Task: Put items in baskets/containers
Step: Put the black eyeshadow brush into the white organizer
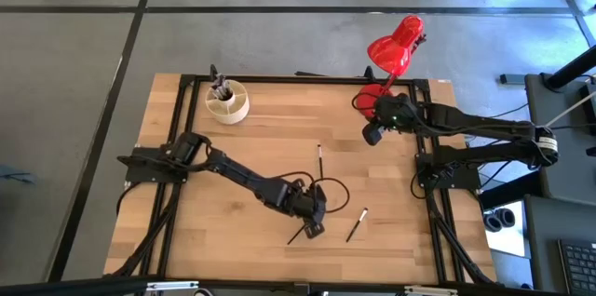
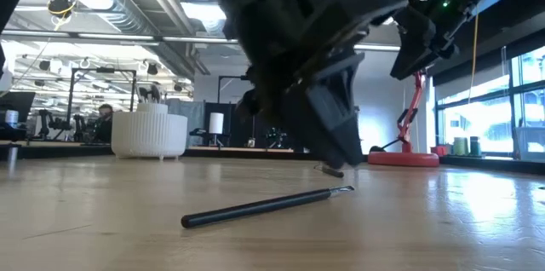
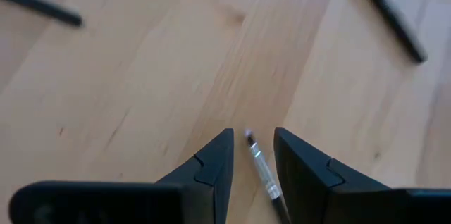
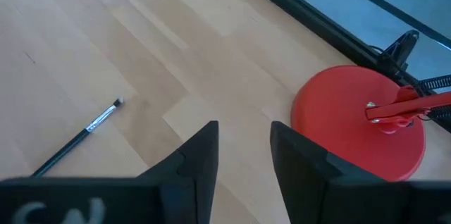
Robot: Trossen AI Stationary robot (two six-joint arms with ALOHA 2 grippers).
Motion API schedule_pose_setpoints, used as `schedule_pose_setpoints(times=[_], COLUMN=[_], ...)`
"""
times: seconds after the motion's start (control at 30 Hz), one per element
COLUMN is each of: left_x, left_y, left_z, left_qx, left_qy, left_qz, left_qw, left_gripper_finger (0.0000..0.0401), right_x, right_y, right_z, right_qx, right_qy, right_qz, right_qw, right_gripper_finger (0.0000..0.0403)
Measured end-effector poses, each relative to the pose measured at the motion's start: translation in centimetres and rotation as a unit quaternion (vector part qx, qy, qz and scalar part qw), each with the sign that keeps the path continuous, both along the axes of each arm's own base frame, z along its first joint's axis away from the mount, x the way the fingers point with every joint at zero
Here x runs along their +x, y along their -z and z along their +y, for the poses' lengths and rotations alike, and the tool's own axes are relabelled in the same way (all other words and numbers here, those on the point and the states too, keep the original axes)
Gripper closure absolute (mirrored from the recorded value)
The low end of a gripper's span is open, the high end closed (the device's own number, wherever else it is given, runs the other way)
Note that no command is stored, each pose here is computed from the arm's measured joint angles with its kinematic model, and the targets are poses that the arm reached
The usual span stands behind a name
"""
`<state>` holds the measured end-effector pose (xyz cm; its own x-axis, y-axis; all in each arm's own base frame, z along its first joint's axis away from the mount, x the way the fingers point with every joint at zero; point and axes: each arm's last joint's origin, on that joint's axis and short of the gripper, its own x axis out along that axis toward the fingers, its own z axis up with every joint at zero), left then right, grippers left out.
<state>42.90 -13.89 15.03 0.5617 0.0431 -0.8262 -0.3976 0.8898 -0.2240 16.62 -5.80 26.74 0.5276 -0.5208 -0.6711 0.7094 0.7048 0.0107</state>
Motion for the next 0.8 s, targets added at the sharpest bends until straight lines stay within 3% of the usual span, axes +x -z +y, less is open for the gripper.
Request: schedule_pose_setpoints(times=[0.8], left_x=[-0.2], left_y=[2.2], left_z=[-1.2], left_qx=[0.005], left_qy=[0.012], left_qz=[-0.015], left_qw=[1.000], left_gripper_finger=[0.0311], right_x=[0.0], right_y=[0.0], right_z=[0.0], right_qx=[0.001], right_qy=[0.000], right_qz=[0.000], right_qw=[1.000], right_gripper_finger=[0.0274])
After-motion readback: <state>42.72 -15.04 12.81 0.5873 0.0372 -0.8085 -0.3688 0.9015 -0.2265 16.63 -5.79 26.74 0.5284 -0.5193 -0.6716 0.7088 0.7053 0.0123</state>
